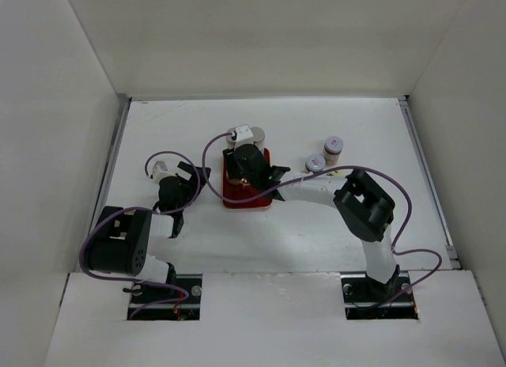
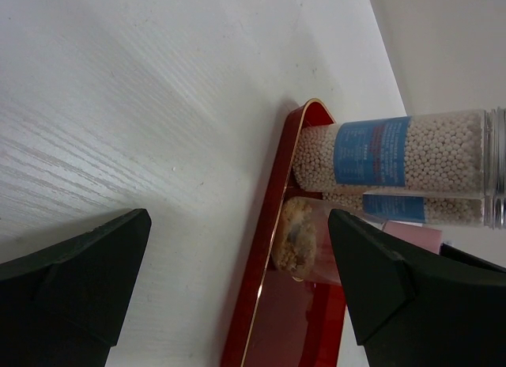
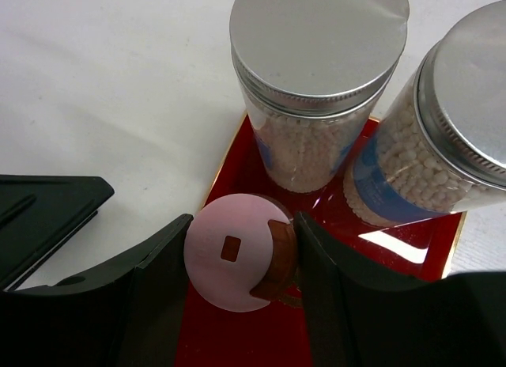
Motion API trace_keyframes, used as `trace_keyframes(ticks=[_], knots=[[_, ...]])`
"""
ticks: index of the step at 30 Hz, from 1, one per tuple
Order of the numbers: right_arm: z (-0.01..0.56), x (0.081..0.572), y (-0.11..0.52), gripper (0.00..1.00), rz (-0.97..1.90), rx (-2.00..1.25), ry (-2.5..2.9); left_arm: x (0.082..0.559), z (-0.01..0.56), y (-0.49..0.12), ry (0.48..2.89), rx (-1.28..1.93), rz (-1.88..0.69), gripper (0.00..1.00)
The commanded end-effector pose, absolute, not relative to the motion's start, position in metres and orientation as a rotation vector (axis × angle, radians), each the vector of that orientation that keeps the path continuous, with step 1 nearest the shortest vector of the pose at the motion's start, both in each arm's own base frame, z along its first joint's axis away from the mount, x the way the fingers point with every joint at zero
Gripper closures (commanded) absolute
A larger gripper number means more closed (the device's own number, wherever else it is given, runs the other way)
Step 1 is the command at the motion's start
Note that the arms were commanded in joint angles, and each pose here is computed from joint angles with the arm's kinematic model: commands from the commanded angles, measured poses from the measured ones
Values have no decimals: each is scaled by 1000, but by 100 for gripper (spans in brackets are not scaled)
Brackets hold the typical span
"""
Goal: Organize the condiment bottles
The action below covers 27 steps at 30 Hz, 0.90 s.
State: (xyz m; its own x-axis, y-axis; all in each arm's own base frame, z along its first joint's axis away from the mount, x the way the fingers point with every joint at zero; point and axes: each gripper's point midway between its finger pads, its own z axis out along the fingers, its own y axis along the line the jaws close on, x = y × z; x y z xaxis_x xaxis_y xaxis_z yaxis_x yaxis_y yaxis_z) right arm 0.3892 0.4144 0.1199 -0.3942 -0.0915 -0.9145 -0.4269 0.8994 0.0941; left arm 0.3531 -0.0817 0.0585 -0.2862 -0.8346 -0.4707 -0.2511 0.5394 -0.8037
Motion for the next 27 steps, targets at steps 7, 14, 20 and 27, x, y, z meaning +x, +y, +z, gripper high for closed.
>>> trace_keyframes(ticks=[7, 14, 20, 27], knots=[[156, 392, 421, 20, 410, -341, 1883, 360, 73, -84, 1763, -877, -791, 0], [226, 369, 396, 19, 479, -304, 1783, 360, 75, -84, 1760, -875, -796, 0], [251, 365, 258, 19, 282, -35, 1733, 359, 73, -86, 1768, -878, -804, 0], [205, 346, 83, 8, -93, 290, 1784, 361, 70, -91, 1780, -879, -823, 0]])
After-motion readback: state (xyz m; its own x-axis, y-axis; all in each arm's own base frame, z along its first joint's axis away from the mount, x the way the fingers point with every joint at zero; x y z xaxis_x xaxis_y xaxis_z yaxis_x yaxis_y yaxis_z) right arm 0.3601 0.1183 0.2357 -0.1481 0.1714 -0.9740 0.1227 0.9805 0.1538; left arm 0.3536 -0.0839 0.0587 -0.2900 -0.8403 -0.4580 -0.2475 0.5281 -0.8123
